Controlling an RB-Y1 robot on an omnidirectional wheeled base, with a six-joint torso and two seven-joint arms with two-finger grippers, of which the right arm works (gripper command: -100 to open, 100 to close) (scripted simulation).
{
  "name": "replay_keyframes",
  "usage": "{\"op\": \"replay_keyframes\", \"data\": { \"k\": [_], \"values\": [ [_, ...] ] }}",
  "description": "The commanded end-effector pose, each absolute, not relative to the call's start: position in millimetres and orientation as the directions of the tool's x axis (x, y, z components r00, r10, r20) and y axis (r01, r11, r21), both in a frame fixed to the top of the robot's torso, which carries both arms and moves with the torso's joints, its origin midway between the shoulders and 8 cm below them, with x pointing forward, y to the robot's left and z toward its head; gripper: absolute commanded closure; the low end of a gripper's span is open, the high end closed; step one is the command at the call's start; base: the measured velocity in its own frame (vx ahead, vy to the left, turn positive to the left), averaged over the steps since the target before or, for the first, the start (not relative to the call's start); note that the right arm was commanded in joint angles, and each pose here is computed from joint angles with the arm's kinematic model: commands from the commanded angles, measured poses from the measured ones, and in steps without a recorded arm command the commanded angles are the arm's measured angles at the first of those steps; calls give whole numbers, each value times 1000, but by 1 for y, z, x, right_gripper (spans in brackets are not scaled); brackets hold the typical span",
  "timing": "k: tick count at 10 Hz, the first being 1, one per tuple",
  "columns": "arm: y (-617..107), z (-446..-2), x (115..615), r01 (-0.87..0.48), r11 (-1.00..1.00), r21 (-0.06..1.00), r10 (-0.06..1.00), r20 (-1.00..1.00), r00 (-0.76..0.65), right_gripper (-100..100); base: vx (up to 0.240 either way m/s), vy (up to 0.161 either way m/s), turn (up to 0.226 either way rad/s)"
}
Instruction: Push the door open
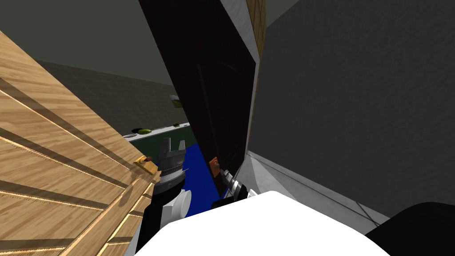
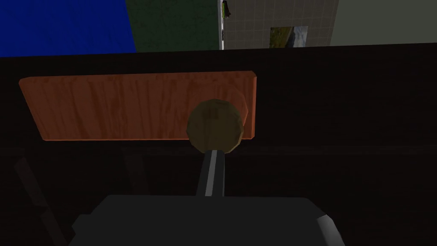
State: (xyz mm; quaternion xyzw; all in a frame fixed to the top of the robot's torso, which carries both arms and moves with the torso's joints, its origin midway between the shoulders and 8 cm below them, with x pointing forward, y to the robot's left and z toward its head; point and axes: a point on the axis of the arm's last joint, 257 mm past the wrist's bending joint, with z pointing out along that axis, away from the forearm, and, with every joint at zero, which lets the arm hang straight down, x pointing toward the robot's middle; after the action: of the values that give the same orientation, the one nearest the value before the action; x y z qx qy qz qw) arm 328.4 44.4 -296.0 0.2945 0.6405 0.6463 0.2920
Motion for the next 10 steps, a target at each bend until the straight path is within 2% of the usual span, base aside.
{"op": "replay_keyframes", "data": {
  "k": [1, 3, 4, 7, 10],
  "values": [
    [44, -296, 328, 0, -9, 1000, 755, 7, -656, 100, -14, -10, 0],
    [44, -296, 328, 0, -9, 1000, 755, 7, -656, 100, -3, -2, 0],
    [39, -296, 330, 0, -5, 1000, 764, 4, -646, -100, -111, -30, -123],
    [36, -296, 331, 0, -3, 1000, 769, 2, -639, -100, -168, -48, -77],
    [37, -296, 339, -1, -2, 1000, 776, 1, -631, -100, 120, 83, 32]
  ]
}}
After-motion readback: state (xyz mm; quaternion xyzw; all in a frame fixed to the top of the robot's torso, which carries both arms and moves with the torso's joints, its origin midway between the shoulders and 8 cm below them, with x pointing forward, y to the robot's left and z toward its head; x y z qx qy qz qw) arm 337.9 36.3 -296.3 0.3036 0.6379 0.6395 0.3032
